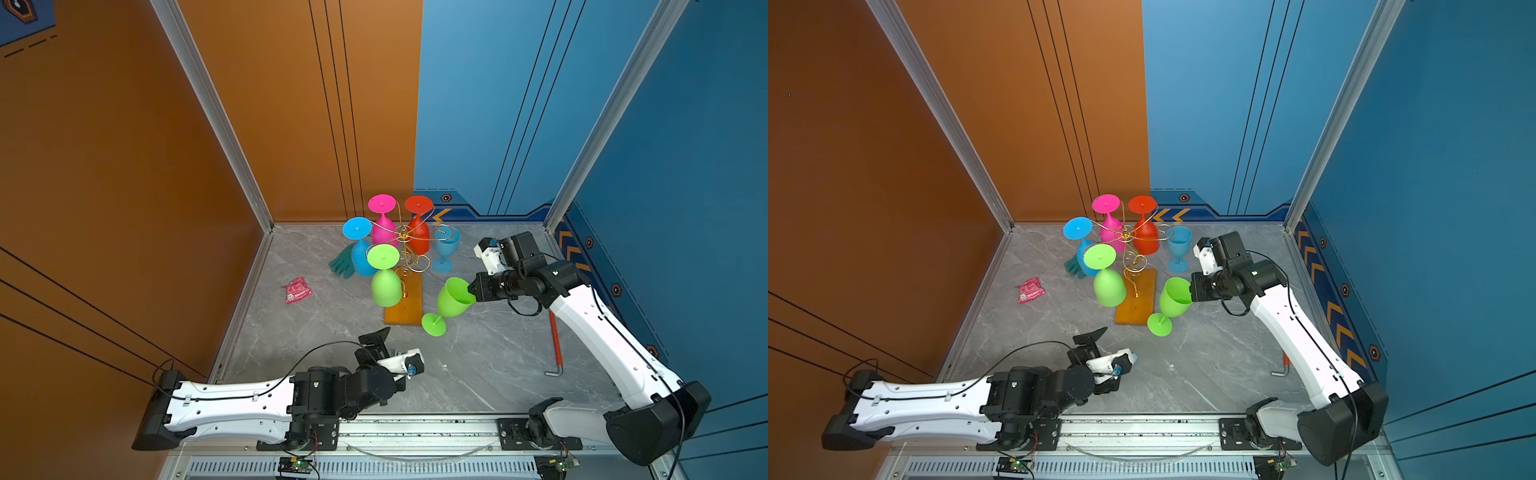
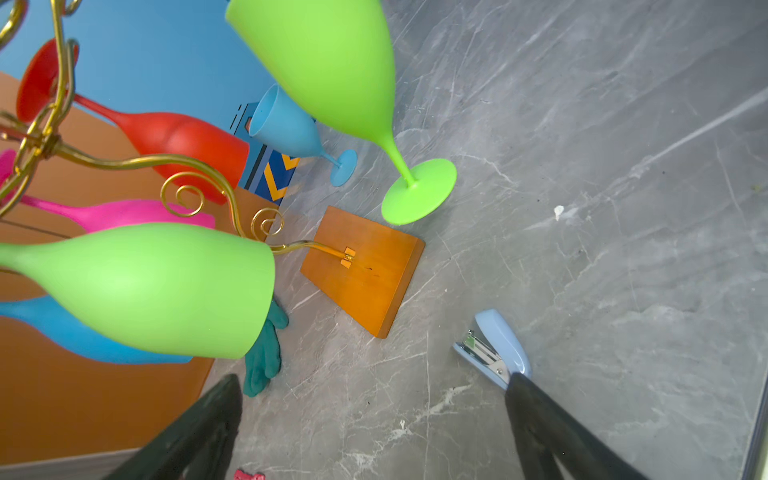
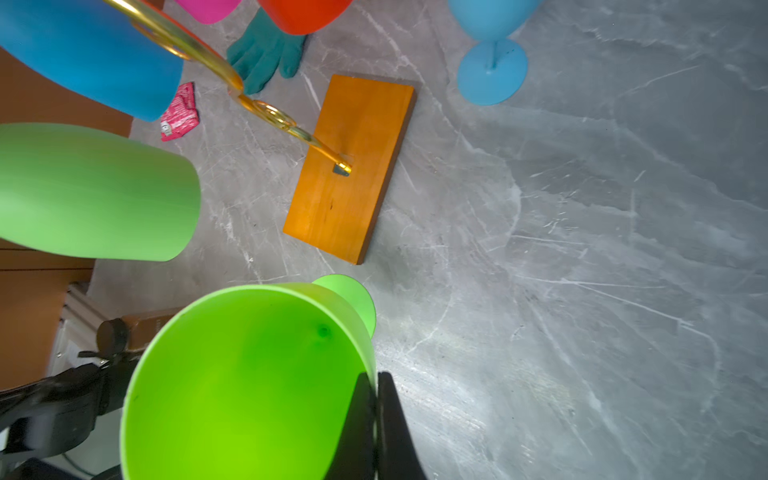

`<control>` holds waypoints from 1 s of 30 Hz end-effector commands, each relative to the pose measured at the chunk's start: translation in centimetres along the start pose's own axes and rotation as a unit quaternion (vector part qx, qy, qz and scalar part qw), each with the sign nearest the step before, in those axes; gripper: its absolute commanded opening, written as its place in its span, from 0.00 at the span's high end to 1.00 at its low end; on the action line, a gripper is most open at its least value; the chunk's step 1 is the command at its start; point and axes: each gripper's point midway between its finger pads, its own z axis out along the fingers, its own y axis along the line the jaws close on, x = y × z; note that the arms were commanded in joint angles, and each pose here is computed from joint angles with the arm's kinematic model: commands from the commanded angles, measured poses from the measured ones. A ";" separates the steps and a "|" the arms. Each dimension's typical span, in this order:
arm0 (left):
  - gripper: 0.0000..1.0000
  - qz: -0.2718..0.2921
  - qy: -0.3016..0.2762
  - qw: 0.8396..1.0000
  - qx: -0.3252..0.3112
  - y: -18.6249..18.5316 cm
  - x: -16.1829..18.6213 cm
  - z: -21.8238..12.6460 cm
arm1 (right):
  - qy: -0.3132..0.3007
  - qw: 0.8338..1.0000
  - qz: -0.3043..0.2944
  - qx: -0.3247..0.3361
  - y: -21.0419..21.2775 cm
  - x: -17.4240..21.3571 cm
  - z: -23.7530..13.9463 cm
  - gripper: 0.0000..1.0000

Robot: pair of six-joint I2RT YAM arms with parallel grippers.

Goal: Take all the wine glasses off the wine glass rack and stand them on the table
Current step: 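Carry the green glass away with the right gripper while the left withdraws, then lower the green glass upright beside the light-blue glass and open the right gripper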

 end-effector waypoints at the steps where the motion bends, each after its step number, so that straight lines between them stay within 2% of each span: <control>1: 0.00 -0.092 0.021 0.996 0.003 1.9 0.5 -0.4 | -0.013 0.996 -0.012 0.089 -3.1 -1.1 -0.4 1.00; 8: 0.02 -0.179 0.035 0.983 -0.005 4.5 2.0 0.1 | -0.028 0.985 -0.017 0.168 -6.0 -3.2 -0.5 1.00; 14: 0.02 -0.242 0.047 0.968 -0.038 7.1 4.0 0.3 | -0.024 0.976 -0.019 0.215 -8.4 -5.0 0.2 1.00; 30: 0.02 -0.360 0.100 0.917 -0.138 12.1 9.2 0.0 | -0.053 0.967 0.029 0.249 -14.3 -10.5 3.7 1.00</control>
